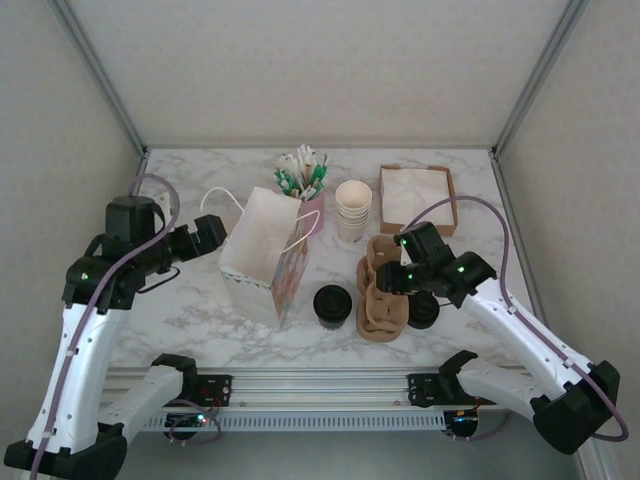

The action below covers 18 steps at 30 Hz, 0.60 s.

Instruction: Pack the takeout coffee

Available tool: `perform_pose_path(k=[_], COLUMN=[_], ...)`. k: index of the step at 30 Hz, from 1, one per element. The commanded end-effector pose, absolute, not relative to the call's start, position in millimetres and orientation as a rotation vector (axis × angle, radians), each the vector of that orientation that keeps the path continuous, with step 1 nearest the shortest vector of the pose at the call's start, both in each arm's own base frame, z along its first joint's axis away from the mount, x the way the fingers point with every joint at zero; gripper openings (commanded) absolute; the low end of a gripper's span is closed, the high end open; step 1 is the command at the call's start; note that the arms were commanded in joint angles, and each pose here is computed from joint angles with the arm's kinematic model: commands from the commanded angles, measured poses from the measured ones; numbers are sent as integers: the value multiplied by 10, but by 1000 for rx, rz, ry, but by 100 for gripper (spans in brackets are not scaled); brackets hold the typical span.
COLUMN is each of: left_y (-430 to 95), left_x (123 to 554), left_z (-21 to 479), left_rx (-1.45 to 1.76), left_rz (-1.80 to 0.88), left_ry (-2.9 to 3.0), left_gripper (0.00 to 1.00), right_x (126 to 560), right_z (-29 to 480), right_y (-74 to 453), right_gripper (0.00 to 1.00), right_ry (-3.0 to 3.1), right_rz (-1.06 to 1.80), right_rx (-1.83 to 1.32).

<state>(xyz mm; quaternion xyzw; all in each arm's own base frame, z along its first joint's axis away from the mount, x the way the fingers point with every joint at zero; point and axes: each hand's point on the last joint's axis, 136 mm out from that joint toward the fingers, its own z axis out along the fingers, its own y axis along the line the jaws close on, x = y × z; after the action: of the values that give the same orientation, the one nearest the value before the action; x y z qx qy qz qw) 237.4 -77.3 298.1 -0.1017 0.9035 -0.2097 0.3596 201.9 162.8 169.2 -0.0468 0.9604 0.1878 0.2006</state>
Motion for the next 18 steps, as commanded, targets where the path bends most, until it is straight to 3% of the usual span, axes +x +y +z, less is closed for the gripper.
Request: perform_pose_path(k=[1, 7, 14, 17, 18], left_y=[-926, -1053, -1144, -1202, -1219], left_x=[2250, 2264, 2234, 2201, 2188], left_z=[2785, 2619, 2521, 2488, 2476], left_rx=[-185, -149, -147, -155, -158], left_rz=[-584, -599, -585, -605, -606], left_ry=[2424, 2486, 2514, 2523, 2531], left_gripper=[99, 80, 42, 39, 31], right_x=[2003, 1976, 2026, 2060, 2069], right_z=[1861, 1983, 2129, 2194, 2223], right_y=[1568, 1555, 1527, 1521, 1533], right_gripper=[39, 39, 40, 40, 40], right_ry=[2663, 2659, 2658, 2649, 2642], right_rz=[517, 519, 469, 449, 453], right_rx=[-106, -116, -134, -147, -156])
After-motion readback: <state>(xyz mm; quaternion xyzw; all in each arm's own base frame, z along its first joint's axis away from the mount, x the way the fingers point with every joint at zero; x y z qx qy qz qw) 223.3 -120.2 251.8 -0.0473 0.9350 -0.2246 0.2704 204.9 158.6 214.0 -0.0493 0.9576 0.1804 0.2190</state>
